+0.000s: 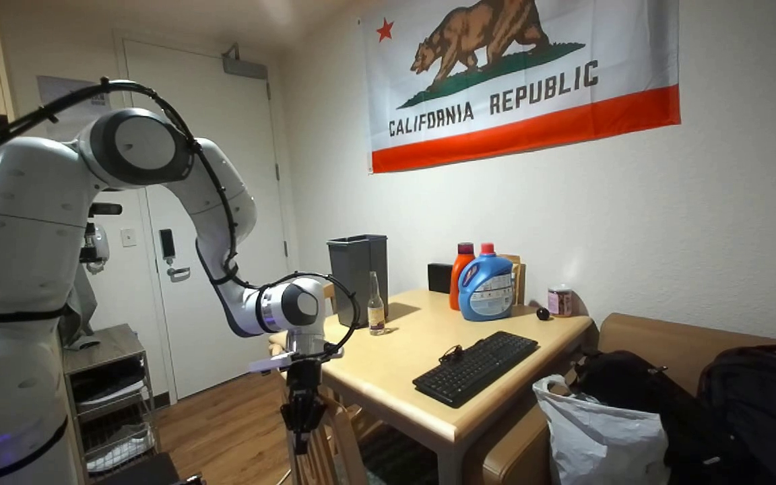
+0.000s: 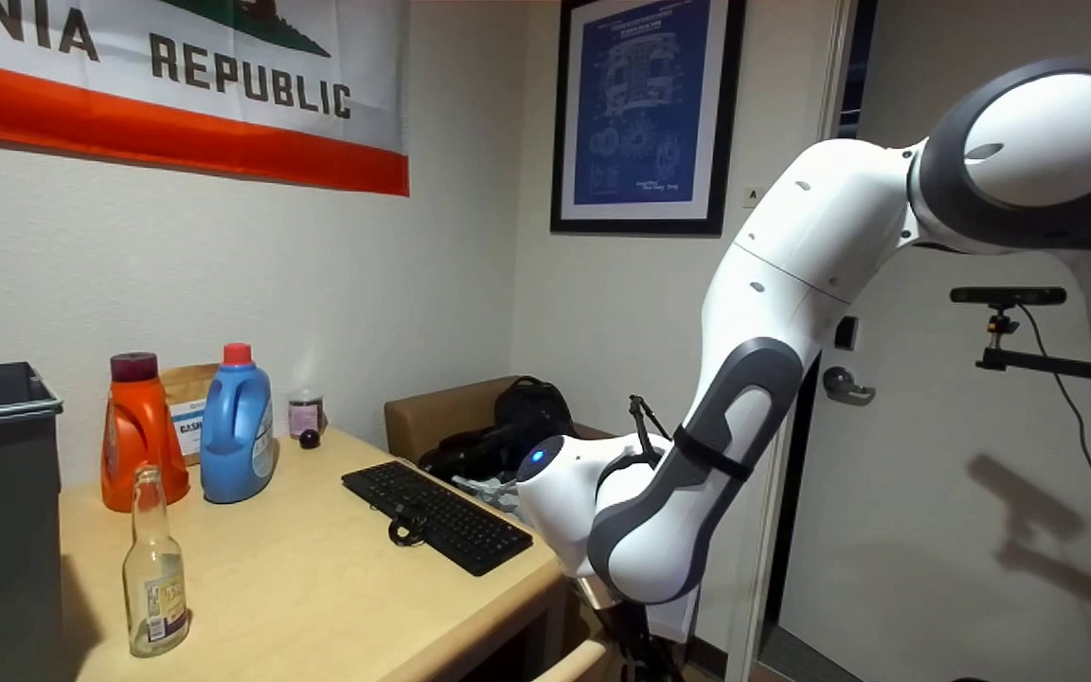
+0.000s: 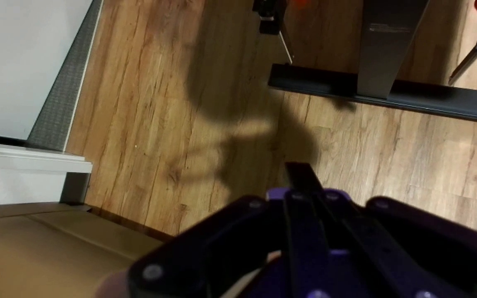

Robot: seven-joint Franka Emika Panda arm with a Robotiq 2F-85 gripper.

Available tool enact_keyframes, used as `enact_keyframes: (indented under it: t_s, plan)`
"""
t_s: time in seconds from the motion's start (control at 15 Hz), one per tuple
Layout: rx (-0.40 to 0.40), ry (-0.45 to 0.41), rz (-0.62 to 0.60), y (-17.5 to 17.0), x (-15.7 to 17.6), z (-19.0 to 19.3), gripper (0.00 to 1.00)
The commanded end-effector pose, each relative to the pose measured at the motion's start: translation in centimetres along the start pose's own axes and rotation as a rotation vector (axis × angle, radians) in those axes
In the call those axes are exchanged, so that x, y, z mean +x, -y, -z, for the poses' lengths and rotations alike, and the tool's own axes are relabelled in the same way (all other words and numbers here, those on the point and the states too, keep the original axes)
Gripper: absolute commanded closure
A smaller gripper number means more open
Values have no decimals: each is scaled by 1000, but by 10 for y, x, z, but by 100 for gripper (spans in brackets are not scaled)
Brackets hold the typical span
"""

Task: Push the chair under the table

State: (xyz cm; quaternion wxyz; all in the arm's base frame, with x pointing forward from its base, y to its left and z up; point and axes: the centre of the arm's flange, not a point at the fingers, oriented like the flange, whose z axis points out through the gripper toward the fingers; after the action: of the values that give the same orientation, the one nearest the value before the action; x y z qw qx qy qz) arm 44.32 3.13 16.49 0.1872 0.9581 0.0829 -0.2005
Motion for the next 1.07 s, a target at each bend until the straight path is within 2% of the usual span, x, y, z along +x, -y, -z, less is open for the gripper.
enact_keyframes:
  t_s: [0.0,0.47,1.0]
  plan:
    - [-12,-94,4,-3,48,13,100]
    - [-57,-237,26,-17,69,18,100]
    - [-85,-296,30,-31,101,26,100]
